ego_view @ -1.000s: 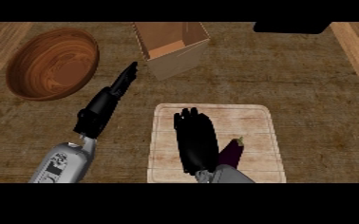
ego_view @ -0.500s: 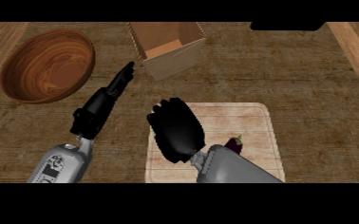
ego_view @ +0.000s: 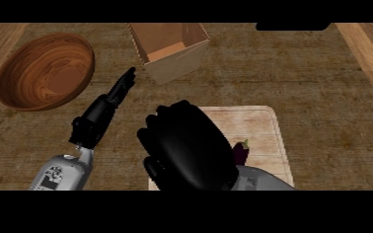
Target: Pick the can from the cutting board and place it in the cardboard box
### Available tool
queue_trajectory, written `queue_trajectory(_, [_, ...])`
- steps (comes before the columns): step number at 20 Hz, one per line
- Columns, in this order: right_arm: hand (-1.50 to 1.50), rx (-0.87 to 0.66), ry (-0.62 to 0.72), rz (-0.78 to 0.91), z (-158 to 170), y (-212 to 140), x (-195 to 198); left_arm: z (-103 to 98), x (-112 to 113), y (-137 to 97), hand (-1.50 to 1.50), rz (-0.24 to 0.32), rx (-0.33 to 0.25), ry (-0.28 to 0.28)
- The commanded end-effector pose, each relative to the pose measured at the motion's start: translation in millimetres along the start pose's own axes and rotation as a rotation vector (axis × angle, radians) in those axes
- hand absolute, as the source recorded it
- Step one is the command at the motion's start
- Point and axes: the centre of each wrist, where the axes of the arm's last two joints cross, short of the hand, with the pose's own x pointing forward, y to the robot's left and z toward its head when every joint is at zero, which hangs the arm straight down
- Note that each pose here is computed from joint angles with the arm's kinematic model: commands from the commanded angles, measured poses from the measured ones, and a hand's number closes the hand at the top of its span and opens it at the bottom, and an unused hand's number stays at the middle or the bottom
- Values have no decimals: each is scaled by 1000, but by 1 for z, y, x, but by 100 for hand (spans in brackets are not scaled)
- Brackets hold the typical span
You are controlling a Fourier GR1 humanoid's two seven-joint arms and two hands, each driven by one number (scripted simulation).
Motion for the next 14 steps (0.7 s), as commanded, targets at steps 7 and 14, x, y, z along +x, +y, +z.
queue_trajectory(7, [150,-178,94,-142,16,-62,16,-9,-4,2,0,1,-12,-3])
queue_trajectory(14, [150,-221,194,-92,-22,-84,-10,-8,5,-6,0,4,3,13])
